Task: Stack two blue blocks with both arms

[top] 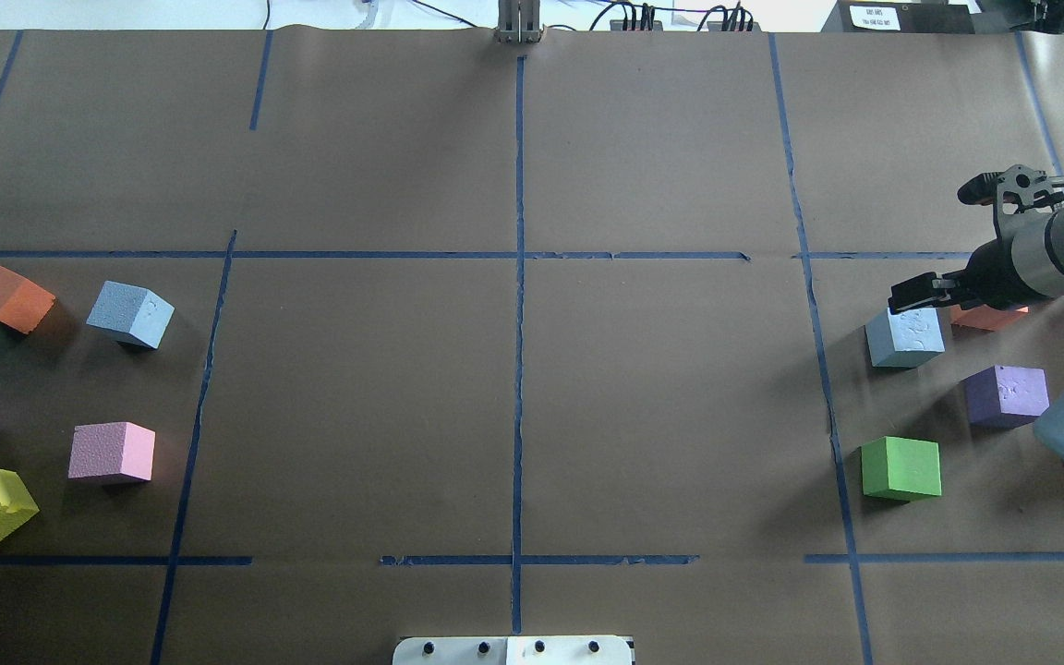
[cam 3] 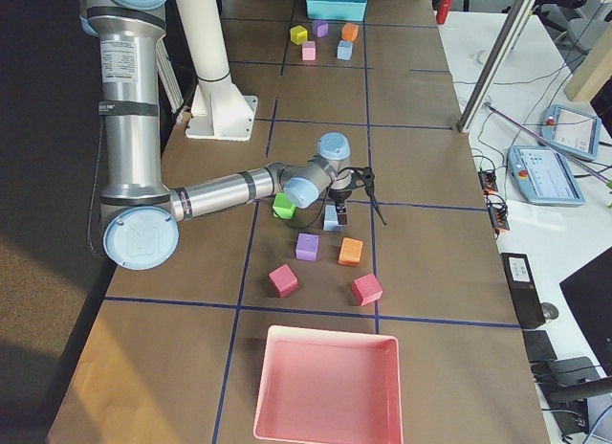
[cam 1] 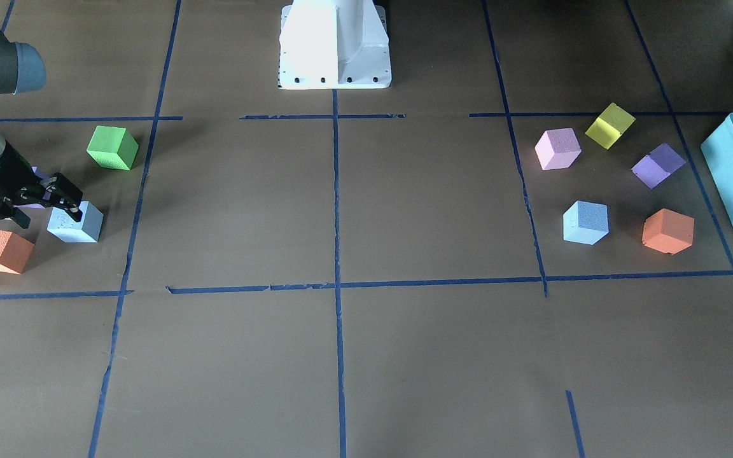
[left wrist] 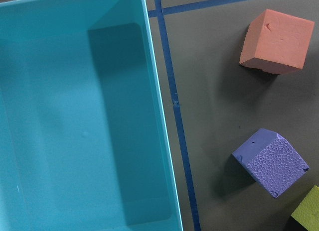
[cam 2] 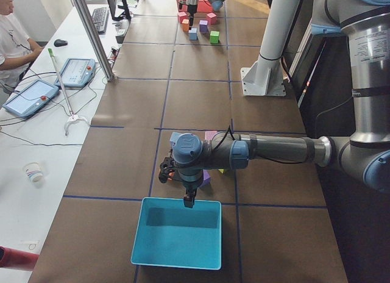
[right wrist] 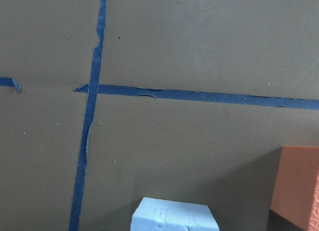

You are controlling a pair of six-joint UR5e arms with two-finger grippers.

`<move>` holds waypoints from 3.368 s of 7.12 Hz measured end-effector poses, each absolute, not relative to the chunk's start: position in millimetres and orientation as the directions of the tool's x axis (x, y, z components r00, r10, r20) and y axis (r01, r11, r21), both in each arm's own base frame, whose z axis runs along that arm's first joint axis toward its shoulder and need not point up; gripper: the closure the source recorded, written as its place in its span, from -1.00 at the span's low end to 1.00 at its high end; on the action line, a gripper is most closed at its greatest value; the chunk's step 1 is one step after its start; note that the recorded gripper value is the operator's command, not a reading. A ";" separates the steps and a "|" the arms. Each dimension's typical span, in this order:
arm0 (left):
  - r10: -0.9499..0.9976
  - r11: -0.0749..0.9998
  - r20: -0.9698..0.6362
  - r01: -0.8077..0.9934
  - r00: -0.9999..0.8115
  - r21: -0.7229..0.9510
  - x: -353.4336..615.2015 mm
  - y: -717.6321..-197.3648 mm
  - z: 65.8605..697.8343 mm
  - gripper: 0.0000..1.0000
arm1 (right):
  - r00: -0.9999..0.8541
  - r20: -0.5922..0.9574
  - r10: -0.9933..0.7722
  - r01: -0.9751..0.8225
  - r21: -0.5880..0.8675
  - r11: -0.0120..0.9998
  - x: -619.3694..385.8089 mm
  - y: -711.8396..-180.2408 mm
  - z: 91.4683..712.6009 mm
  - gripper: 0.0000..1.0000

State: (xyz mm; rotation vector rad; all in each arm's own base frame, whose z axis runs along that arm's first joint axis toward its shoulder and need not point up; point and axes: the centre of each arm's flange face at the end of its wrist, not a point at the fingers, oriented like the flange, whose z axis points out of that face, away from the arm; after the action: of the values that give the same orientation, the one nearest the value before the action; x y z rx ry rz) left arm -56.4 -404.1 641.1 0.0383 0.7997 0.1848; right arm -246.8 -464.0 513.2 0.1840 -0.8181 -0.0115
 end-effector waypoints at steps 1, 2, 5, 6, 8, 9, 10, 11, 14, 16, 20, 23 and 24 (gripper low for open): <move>0.179 0.983 -0.710 -0.150 0.682 0.103 -56.4 -403.7 641.4 -1.00 | 0.687 0.722 -0.086 -0.052 0.166 0.985 -252.3 -461.5 514.8 -1.00; 0.178 0.983 -0.710 -0.150 0.682 0.103 -56.4 -403.4 641.7 -1.00 | 0.692 0.717 -0.087 -0.043 0.162 0.986 -257.1 -459.8 519.3 -1.00; 0.174 0.984 -0.710 -0.150 0.682 0.097 -56.5 -402.6 643.7 -1.00 | 0.721 0.686 -0.096 -0.011 0.150 0.989 -278.3 -452.5 541.8 -0.49; 0.173 0.984 -0.711 -0.150 0.682 0.095 -56.5 -402.4 644.6 -1.00 | 0.723 0.684 -0.101 -0.003 0.149 0.989 -282.9 -450.4 543.9 0.54; 0.170 0.984 -0.712 -0.150 0.682 0.091 -56.5 -402.0 646.9 -1.00 | 0.722 0.683 -0.106 0.003 0.150 0.989 -285.8 -448.8 544.0 0.94; 0.170 0.984 -0.712 -0.150 0.682 0.091 -56.5 -402.2 647.0 -1.00 | 0.716 0.689 -0.113 0.005 0.157 0.988 -288.3 -450.1 538.4 0.94; 0.170 0.984 -0.711 -0.150 0.682 0.092 -56.5 -402.4 646.9 -1.00 | 0.702 0.701 -0.126 0.008 0.170 0.985 -297.7 -456.8 520.8 0.93; 0.171 0.984 -0.711 -0.150 0.682 0.092 -56.5 -402.5 646.7 -1.00 | 0.686 0.714 -0.140 0.016 0.178 0.984 -322.4 -469.7 485.8 0.87; 0.173 0.984 -0.711 -0.150 0.682 0.095 -56.4 -402.7 645.5 -1.00 | 0.682 0.724 -0.103 0.023 0.119 0.993 -468.9 -495.7 301.8 0.89; 0.174 0.984 -0.711 -0.151 0.682 0.096 -56.5 -402.5 645.4 -1.00 | 0.697 0.717 0.002 -0.074 0.069 0.995 -576.7 -496.4 203.4 0.88; 0.168 0.985 -0.712 -0.150 0.682 0.088 -56.5 -401.6 647.6 -1.00 | 0.718 0.694 0.048 -0.112 0.048 0.993 -646.5 -476.2 162.2 -0.04; 0.172 0.984 -0.711 -0.151 0.682 0.093 -56.5 -402.2 645.9 -1.00 | 0.732 0.680 0.044 -0.113 0.057 0.992 -645.7 -477.4 175.8 -0.99; 0.177 0.983 -0.707 -0.152 0.684 0.099 -56.7 -402.7 643.8 -1.00 | 0.726 0.686 0.044 -0.115 0.058 0.992 -640.7 -481.1 172.5 -0.99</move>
State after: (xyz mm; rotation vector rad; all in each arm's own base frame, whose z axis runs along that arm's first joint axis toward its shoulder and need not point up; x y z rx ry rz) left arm -56.7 -402.7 643.8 0.0333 0.7960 0.1844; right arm -640.7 -481.1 172.5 0.0991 -0.7534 0.0878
